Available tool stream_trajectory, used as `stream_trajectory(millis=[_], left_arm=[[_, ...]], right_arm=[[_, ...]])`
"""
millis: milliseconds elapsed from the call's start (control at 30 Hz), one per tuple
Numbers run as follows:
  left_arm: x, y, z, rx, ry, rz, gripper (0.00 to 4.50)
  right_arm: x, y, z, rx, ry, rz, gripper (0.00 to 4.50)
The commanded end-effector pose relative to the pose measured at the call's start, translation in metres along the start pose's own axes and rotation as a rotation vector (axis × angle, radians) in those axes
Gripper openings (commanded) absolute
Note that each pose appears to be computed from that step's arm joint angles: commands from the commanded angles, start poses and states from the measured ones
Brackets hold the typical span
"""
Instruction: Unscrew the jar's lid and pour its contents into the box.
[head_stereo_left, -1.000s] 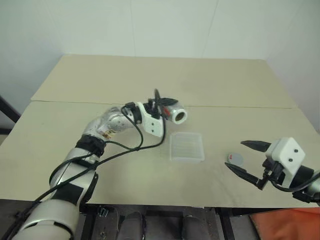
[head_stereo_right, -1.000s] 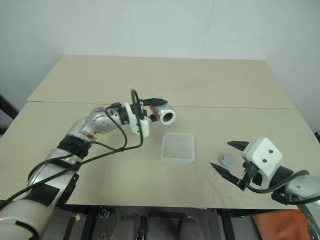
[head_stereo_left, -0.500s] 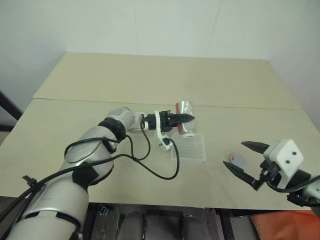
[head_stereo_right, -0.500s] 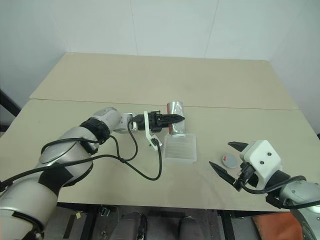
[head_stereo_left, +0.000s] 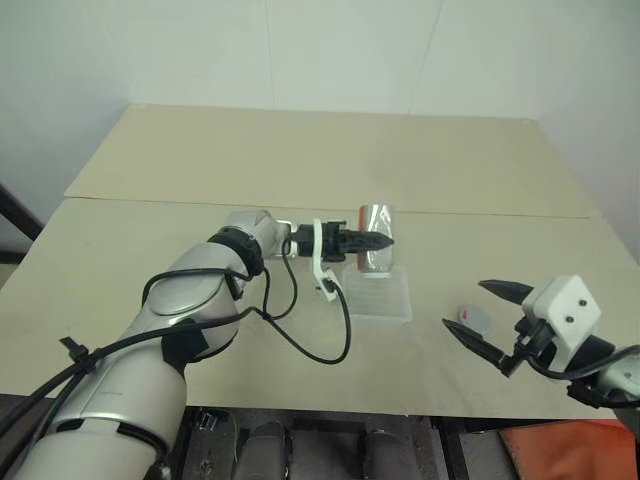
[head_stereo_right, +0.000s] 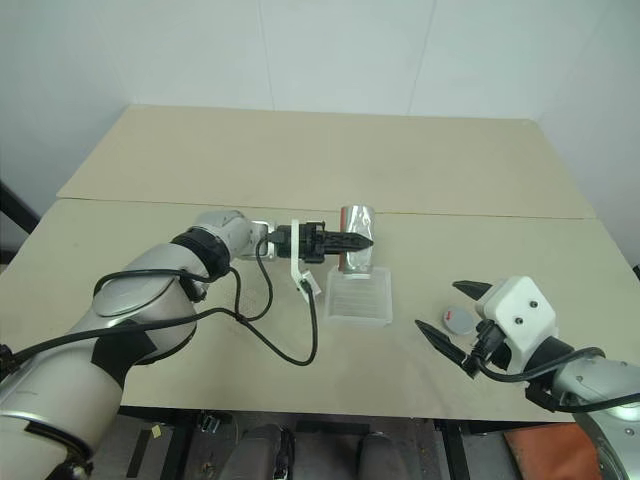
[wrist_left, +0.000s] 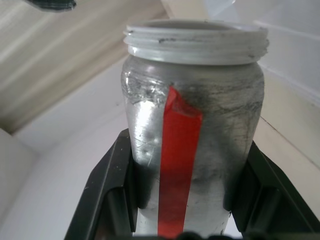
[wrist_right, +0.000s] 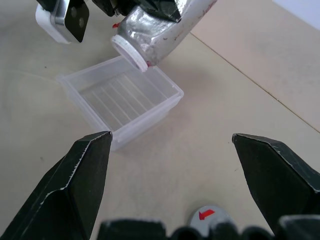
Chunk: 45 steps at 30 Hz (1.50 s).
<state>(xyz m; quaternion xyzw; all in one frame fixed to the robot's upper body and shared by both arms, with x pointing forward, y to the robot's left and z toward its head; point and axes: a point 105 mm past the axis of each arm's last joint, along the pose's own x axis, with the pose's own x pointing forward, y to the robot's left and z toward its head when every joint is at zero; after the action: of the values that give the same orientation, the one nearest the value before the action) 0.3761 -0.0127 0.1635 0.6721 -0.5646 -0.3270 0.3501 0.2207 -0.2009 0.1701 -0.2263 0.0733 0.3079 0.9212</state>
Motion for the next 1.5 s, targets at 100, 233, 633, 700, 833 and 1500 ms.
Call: stream_trajectory(millis=[100, 233, 633, 700, 833, 1500], left_arm=[[-0.008, 0.015, 0.001, -0.501, 0.105, 0.123, 1.96], [-0.02, -0.001, -0.02, -1.052, 0.373, 0.276, 1.96], [-0.057, -0.006, -0.024, -1.486, 0.359, 0.306, 1.96], [-0.054, 0.004, -0.028, -1.179, 0.381, 0.204, 1.96], [-0.042, 0.022, -0.035, -0.704, 0.36, 0.105, 1.96], [0.008, 0.017, -0.01, 0.249, -0.044, 0.071, 1.96]], right_arm=[[-0.002, -0.002, 0.004, -0.031, -0.009, -0.005, 4.47], [-0.001, -0.004, 0.004, -0.026, -0.017, -0.012, 4.47], [0.002, -0.005, 0.006, -0.033, -0.027, 0.005, 4.47], [0.002, -0.005, 0.006, -0.034, -0.028, 0.005, 4.47], [0.002, -0.004, 0.006, -0.032, -0.028, 0.004, 4.47], [0.001, -0.001, 0.004, -0.02, -0.026, -0.01, 4.47]])
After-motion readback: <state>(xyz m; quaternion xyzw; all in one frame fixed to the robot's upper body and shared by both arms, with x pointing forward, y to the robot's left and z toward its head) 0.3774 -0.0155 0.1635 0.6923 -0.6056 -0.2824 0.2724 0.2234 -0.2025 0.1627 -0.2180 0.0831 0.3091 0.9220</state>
